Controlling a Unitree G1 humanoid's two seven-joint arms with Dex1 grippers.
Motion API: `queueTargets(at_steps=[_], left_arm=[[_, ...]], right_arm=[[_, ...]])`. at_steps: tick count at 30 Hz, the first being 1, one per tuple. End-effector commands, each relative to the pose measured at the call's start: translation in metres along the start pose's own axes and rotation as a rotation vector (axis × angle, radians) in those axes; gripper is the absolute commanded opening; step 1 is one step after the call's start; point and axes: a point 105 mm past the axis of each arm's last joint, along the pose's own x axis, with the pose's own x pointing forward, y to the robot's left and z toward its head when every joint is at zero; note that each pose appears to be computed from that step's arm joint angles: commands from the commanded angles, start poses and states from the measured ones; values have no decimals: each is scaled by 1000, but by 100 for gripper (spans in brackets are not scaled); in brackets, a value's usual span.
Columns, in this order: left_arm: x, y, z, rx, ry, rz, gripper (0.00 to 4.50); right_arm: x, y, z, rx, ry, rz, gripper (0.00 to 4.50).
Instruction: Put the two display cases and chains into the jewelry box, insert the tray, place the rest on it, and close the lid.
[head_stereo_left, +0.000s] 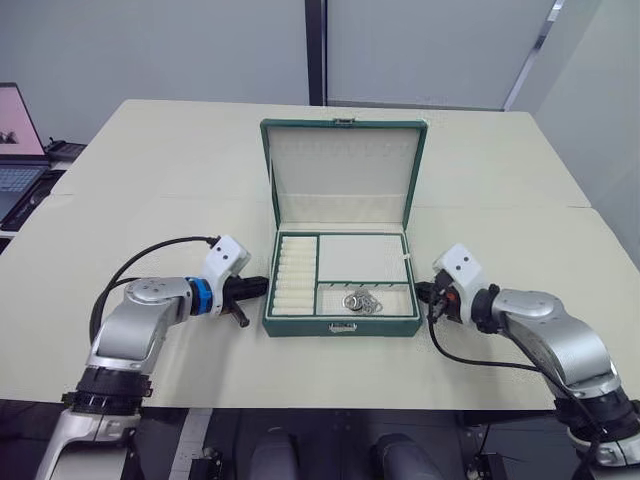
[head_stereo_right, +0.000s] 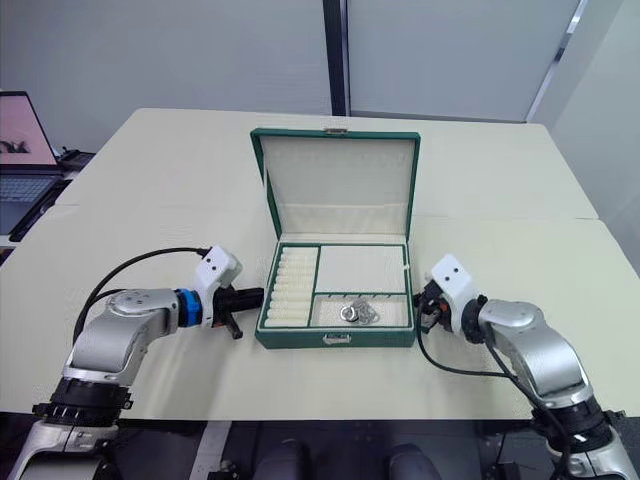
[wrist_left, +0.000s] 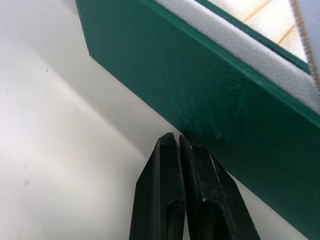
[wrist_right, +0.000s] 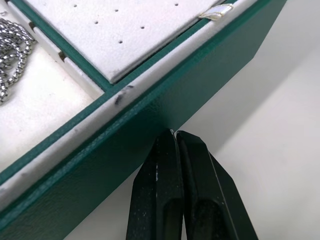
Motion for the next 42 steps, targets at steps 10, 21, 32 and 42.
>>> queueTargets(at_steps=[10, 21, 32, 42], left_arm=[[-3, -14, 12, 42, -38, -71, 16], [-76, 2, 46, 118, -249, -5, 16], [-172, -29, 87, -13, -354, -215, 16], [-177, -56, 64, 46, -301, -242, 16]], right_arm=[[-12, 21, 14, -40, -67, 85, 3], [-36, -9, 8, -73, -37, -1, 3], [-61, -69, 62, -114, -167, -88, 3], [-38, -114, 132, -191, -273, -92, 3]])
